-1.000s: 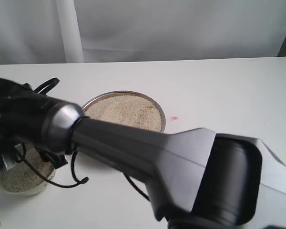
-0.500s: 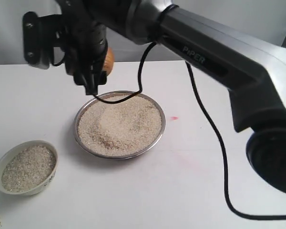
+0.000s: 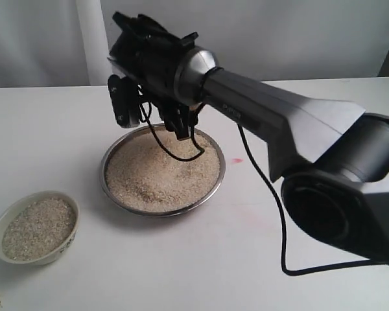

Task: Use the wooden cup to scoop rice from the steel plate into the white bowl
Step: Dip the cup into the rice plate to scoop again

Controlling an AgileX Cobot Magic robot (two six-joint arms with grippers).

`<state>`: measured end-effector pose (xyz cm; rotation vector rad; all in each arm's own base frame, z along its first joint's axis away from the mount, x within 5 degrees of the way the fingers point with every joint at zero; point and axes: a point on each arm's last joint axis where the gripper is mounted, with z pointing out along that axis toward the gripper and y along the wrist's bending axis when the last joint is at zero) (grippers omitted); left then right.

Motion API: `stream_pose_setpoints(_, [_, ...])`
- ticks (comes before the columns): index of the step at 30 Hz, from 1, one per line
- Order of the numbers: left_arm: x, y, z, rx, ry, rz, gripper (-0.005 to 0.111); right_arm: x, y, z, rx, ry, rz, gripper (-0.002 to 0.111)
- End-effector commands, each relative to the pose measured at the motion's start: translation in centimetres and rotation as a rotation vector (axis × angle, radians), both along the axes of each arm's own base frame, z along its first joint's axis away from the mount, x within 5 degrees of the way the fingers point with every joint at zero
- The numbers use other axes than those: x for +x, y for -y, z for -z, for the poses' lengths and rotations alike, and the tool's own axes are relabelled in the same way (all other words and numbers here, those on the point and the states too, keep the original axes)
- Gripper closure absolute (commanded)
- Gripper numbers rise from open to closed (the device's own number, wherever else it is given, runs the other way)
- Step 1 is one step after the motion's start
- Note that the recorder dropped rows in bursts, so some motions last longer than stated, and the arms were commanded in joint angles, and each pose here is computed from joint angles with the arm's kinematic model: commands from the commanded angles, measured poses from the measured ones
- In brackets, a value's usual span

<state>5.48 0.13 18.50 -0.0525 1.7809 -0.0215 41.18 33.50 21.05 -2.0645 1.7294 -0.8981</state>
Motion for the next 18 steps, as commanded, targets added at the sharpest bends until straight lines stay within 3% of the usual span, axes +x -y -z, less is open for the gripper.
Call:
stream_pose_setpoints(1, [0.0, 0.0, -0.2, -0.007, 0.014, 0.005, 0.107, 0.8, 0.1, 1.8, -0.111, 0.044, -0.04, 0.108])
stream_pose_setpoints(11, [0.0, 0.0, -0.2, -0.007, 0.014, 0.005, 0.107, 0.6, -0.1, 2.7, -0.133, 0.024, -0.041, 0.108])
stream_pose_setpoints(18, [0.0, 0.0, -0.2, -0.007, 0.014, 0.005, 0.107, 0.5, 0.0, 5.9, -0.197, -0.04, -0.025, 0.108])
